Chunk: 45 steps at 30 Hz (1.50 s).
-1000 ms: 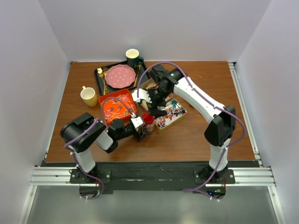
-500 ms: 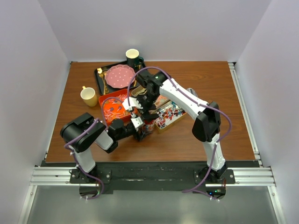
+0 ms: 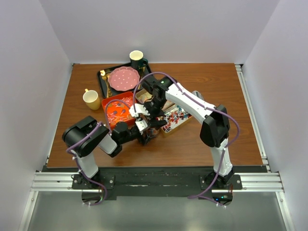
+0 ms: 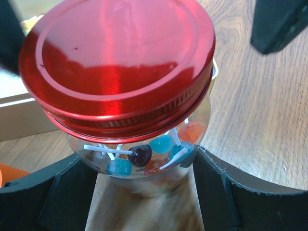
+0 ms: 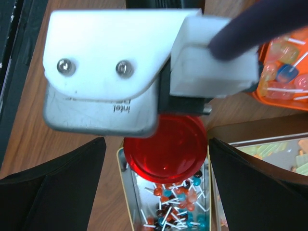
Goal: Pack the candies
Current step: Screw the bottle lid onto the packing bottle.
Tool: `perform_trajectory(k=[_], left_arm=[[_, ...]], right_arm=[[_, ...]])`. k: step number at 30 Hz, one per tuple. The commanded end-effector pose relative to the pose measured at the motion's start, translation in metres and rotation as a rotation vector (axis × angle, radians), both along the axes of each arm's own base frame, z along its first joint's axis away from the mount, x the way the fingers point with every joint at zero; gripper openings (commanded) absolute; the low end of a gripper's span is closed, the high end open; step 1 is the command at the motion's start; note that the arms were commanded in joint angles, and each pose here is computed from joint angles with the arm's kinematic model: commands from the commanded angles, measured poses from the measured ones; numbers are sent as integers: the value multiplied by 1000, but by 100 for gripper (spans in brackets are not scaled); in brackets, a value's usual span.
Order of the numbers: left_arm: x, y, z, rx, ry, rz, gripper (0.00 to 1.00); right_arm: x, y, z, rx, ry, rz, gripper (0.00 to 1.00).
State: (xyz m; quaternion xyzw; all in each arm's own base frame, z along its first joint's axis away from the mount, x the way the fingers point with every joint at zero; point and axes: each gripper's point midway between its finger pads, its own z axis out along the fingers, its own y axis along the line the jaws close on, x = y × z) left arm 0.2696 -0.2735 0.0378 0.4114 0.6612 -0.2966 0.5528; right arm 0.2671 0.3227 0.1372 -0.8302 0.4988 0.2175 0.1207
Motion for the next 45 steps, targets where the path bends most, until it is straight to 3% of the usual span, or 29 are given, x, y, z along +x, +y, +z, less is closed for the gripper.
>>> perform_trajectory(k=[1, 12, 16, 20, 26, 32, 40, 45], left_arm=[[3, 6, -17, 37, 55, 35, 0], [3, 7, -17, 34, 65, 36, 0], [3, 6, -18, 32, 67, 32, 0], [3, 6, -18, 33, 69, 27, 0], [1, 6, -18, 38, 68, 21, 0], [1, 7, -15, 34, 55, 25, 0], [1, 7, -15, 35, 54, 24, 0], [1, 7, -15, 36, 53, 26, 0]], right_arm=[[-25, -43, 24, -95, 54, -46, 91], [-43, -93, 27, -189, 74, -160, 91], [-30, -89, 37, -124, 14, -213, 91], [-2, -55, 46, -13, -28, -254, 92], [-2, -16, 44, 64, -45, -116, 93], [-14, -5, 29, 52, -41, 24, 95], [0, 4, 14, 44, -74, 62, 93], [1, 5, 10, 36, -66, 51, 86]])
